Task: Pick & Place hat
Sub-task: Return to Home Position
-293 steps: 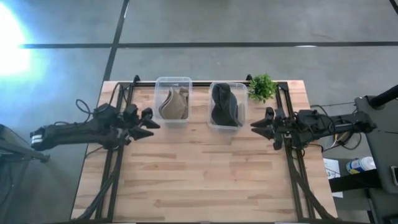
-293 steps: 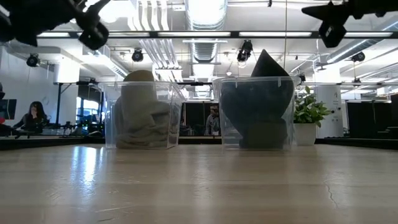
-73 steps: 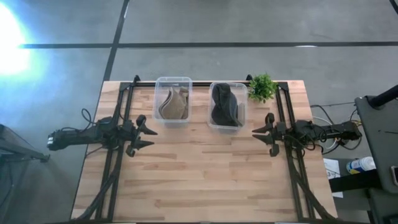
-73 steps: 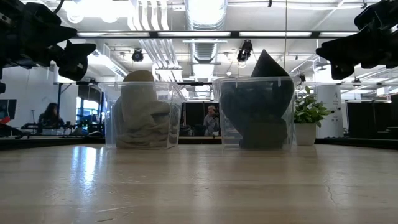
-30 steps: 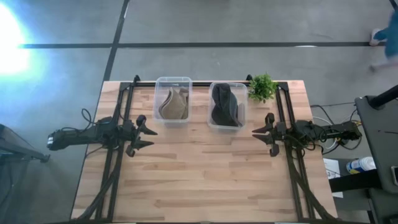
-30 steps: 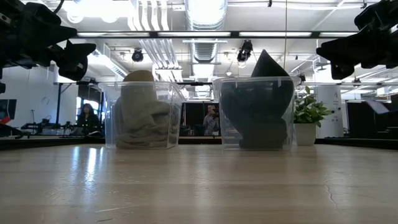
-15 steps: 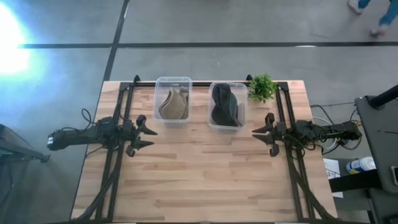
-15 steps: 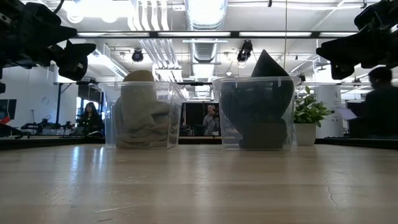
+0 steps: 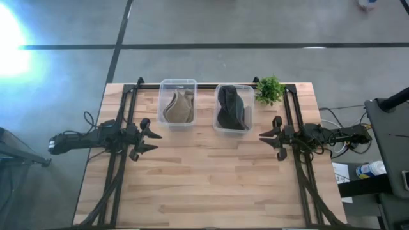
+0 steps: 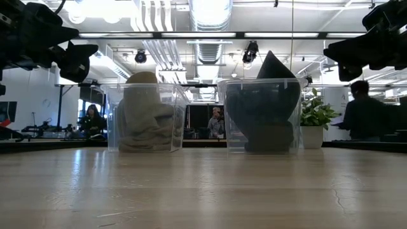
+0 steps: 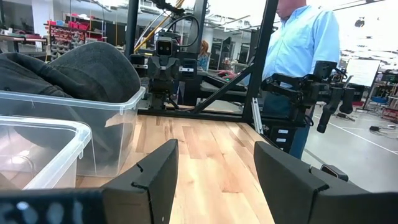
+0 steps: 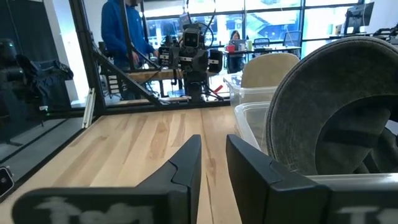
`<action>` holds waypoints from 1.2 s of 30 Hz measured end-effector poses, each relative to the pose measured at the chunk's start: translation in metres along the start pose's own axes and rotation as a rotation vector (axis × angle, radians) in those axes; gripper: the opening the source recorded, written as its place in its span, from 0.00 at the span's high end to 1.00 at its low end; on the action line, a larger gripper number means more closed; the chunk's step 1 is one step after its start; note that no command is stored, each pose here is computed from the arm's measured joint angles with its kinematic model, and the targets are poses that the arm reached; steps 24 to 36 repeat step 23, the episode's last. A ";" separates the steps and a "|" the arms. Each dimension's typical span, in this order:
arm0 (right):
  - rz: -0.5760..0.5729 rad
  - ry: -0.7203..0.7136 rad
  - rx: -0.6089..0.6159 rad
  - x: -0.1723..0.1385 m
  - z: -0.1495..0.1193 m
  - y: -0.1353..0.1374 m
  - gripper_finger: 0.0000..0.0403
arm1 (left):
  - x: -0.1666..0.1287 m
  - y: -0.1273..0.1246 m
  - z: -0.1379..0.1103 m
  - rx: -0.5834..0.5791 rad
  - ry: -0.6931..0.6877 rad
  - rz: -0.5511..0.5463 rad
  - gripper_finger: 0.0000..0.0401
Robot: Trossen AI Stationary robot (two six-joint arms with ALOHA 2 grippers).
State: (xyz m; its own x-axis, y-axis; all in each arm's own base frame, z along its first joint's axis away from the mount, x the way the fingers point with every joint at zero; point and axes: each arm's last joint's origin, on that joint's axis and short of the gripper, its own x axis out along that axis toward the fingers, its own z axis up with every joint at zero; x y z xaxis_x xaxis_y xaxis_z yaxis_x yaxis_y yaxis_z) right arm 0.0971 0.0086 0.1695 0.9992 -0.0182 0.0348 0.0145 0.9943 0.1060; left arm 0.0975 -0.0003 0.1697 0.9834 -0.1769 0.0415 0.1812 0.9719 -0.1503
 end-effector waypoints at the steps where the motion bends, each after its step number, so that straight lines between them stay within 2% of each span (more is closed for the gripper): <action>1: 0.000 0.000 -0.004 0.000 0.000 0.000 0.82 | 0.000 0.000 0.000 0.000 0.000 0.000 0.49; 36: 0.000 0.000 0.000 0.000 0.000 0.000 0.79 | 0.000 0.000 0.000 0.000 0.000 0.000 0.49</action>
